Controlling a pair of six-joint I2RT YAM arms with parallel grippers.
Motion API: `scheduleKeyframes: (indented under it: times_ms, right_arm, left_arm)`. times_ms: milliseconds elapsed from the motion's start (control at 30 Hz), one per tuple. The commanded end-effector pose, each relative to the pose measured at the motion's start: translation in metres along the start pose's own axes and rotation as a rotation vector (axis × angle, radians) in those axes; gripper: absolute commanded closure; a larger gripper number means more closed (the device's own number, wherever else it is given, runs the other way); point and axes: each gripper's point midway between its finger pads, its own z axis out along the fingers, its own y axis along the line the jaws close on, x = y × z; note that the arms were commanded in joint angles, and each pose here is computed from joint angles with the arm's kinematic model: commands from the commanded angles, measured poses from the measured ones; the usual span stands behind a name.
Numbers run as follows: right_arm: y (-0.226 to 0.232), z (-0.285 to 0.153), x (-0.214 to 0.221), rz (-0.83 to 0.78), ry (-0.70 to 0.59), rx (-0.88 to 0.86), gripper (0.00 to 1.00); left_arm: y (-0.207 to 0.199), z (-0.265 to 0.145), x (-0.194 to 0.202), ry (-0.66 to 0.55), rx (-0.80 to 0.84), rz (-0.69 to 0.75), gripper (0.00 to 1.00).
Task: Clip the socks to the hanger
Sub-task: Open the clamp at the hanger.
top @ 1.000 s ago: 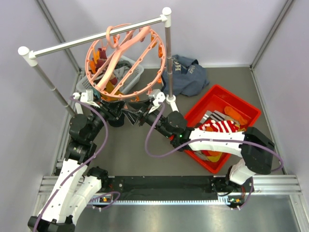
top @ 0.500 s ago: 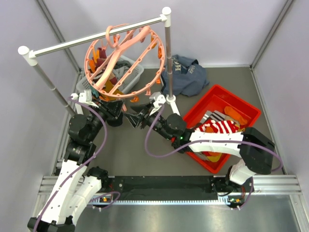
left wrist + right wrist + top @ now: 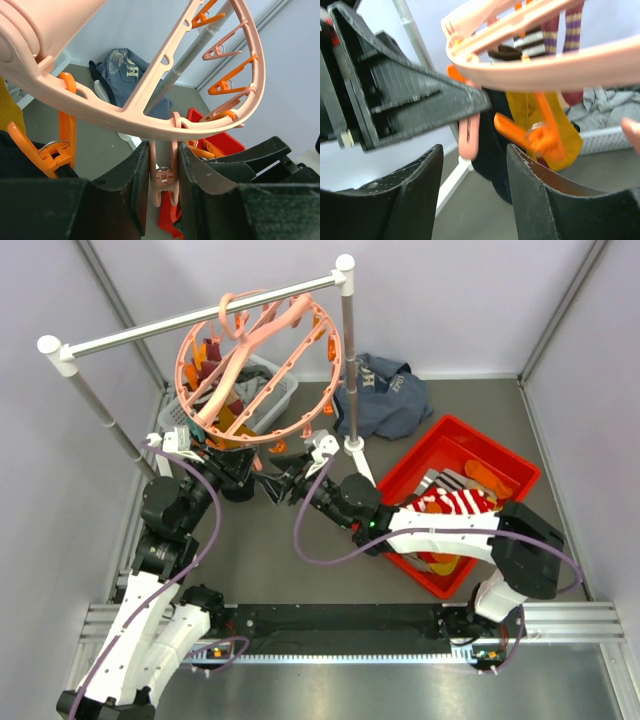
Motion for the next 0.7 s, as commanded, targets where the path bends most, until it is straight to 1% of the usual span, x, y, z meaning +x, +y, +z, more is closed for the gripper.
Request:
scheduleKeyframes:
  times_ms: [0,200,267,367,467,500,533,567,600,667]
  right_arm:
    - [0.018,0.017,-0.03,-0.003,-0.094,-0.037,0.46]
    - [0.022,0.027,-0.031,-0.003,-0.093,-0.049,0.46]
    - [0.023,0.028,-0.029,0.0,-0.086,-0.053,0.47]
    - [0.024,0.029,-0.027,0.006,-0.083,-0.057,0.52]
    - [0.024,0.029,-0.029,0.006,-0.087,-0.055,0.61]
    - [0.023,0.029,-0.03,0.004,-0.087,-0.054,0.68]
    - [0.024,0.029,-0.031,0.006,-0.087,-0.056,0.72]
    - [0.024,0.029,-0.031,0.005,-0.087,-0.056,0.76]
    - [0.024,0.028,-0.03,0.004,-0.085,-0.055,0.84]
    - [0.024,0.026,-0.033,0.007,-0.088,-0.055,0.91]
  left_arm:
    - [-0.006,-0.003,-0.004,0.007,0.007,-0.007,0.96]
    - [-0.009,-0.003,-0.003,0.012,0.023,-0.019,0.96]
    - [-0.01,-0.004,-0.003,0.009,0.027,-0.022,0.95]
    - [-0.014,-0.007,-0.007,0.0,0.037,-0.018,0.94]
    - [-0.016,-0.007,-0.006,0.005,0.047,-0.019,0.94]
    - [-0.017,-0.008,-0.005,0.01,0.053,-0.017,0.94]
    - [-0.018,-0.008,-0.006,0.008,0.056,-0.017,0.93]
    - [-0.019,-0.008,-0.007,0.007,0.059,-0.013,0.92]
    - [-0.019,-0.009,-0.007,0.008,0.06,-0.01,0.9]
    - [-0.02,-0.01,-0.007,0.015,0.061,0.003,0.83]
